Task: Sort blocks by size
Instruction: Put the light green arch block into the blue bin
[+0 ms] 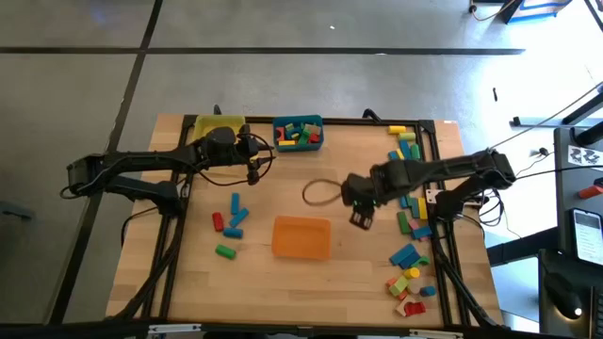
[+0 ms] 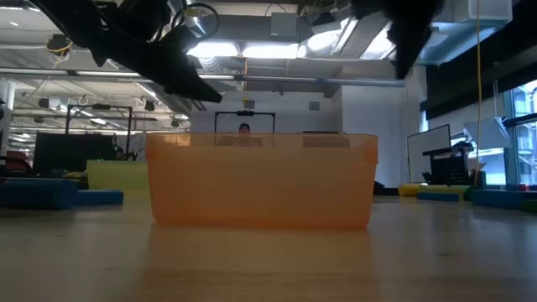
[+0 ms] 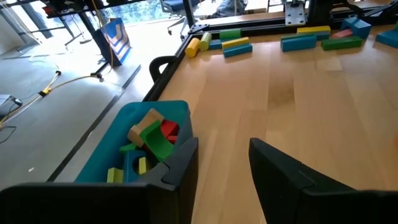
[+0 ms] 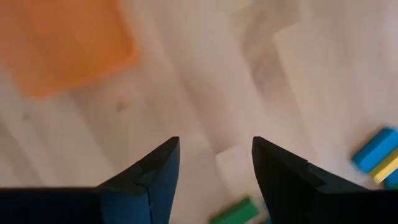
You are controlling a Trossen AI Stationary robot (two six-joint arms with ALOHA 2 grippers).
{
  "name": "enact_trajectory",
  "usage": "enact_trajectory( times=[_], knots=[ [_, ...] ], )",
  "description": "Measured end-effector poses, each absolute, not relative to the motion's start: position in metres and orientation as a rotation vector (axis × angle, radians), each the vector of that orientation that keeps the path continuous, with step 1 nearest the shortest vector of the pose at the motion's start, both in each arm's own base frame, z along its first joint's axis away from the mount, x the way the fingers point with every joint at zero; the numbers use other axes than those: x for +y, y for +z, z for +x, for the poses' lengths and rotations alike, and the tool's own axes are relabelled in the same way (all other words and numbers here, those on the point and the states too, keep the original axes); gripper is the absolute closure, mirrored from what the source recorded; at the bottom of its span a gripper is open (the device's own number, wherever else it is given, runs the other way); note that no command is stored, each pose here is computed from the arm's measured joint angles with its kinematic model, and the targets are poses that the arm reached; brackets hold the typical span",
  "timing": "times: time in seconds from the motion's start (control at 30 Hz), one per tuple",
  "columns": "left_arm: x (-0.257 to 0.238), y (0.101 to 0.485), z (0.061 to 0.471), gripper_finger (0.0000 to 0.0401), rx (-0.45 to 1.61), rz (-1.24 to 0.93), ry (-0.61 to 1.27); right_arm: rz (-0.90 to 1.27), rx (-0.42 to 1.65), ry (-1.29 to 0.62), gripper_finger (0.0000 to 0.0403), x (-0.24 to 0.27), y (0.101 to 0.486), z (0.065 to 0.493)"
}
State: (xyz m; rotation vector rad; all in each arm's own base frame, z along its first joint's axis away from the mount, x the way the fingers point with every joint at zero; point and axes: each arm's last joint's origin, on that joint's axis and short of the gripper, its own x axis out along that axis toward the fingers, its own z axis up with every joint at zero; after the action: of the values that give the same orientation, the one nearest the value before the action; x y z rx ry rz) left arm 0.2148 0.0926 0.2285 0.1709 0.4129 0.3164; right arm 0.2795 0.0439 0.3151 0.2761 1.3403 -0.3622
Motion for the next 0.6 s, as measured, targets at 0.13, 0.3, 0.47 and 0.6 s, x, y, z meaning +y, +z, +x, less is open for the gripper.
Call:
enact_trajectory(
  times=[0.13, 0.3, 0.47, 0.6],
  knots=[
    [0.093, 0.228, 0.215, 0.0274, 0.42, 0.166, 0.316, 0.276, 1.368, -0.33, 0.0205, 0.073, 0.315, 0.271],
    [0.092, 0.228, 0.215, 0.0274, 0.414, 0.128, 0.323, 0.199, 1.392, -0.242, 0.0205, 0.113, 0.311, 0.259],
    [0.092, 0.227, 0.214, 0.0274, 0.412, 0.065, 0.335, 0.14, 1.458, -0.092, 0.0205, 0.148, 0.3, 0.242],
    [0.092, 0.224, 0.213, 0.0274, 0.441, 0.032, 0.337, 0.134, 1.409, 0.01, 0.0205, 0.17, 0.294, 0.237]
  ],
)
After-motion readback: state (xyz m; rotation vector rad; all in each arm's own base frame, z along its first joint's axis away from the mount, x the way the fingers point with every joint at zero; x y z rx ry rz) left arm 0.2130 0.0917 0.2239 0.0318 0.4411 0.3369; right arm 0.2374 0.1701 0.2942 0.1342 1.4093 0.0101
